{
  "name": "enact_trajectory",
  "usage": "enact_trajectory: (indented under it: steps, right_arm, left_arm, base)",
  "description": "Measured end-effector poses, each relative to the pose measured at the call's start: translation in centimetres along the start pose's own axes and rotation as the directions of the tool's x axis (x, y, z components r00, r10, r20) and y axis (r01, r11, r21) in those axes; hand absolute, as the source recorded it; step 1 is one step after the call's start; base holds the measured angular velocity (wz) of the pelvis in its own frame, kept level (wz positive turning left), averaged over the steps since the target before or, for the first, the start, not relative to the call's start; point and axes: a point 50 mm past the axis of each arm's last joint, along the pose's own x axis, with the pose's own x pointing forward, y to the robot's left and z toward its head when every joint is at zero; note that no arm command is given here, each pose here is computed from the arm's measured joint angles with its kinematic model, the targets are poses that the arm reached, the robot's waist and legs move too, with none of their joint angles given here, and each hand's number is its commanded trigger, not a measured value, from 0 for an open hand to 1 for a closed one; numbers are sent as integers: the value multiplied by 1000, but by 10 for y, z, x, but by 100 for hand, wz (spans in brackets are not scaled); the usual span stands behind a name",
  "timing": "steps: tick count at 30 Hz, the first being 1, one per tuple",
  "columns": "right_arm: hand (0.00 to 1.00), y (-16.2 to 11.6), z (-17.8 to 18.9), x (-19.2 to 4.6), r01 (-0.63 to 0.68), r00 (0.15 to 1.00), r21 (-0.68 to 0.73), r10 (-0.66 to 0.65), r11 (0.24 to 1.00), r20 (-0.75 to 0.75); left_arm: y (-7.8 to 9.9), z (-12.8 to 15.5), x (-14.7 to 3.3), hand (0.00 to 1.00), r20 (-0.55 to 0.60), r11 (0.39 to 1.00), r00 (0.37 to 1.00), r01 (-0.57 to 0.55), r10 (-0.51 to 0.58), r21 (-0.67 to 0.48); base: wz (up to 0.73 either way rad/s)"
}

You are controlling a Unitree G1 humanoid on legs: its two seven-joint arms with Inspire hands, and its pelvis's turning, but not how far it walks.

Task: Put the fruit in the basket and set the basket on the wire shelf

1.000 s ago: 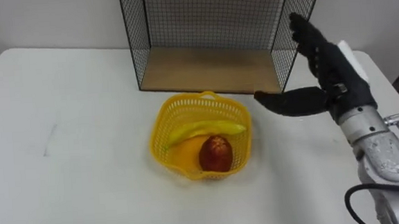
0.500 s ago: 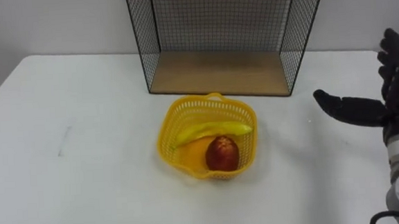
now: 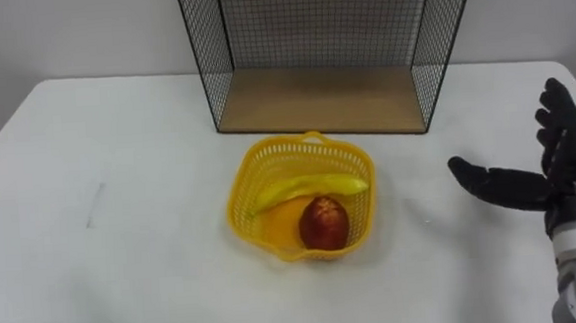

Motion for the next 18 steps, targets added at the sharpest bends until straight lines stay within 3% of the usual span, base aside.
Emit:
enact_trajectory:
  steps: [5, 7, 8, 10, 18]
  right_arm:
    - [0, 8, -9, -4, -63, 998, 35, 63, 997, -9]
    - [0, 15, -21, -7, -107, 991, 104, 114, 989, -65]
    - [0, 18, -24, -8, -120, 989, 116, 129, 986, -76]
    - [0, 28, -30, -12, -167, 978, 161, 184, 973, -100]
    - [0, 54, -23, -9, -274, 954, 255, 295, 927, -49]
  left_arm:
    - [-28, 8, -24, 0, -24, 958, 965, 256, -261, -130]
    - [-46, 5, -45, 0, -87, 881, 892, 417, -444, -222]
    - [-49, 4, -50, 0, -101, 859, 869, 451, -485, -244]
    - [-62, -1, -69, 0, -139, 761, 767, 563, -626, -323]
    - [-78, 0, -97, 0, -143, 484, 512, 631, -847, -607]
  base:
    - [-1]
    - [-7]
    - [-9]
    - [-6]
    - [0]
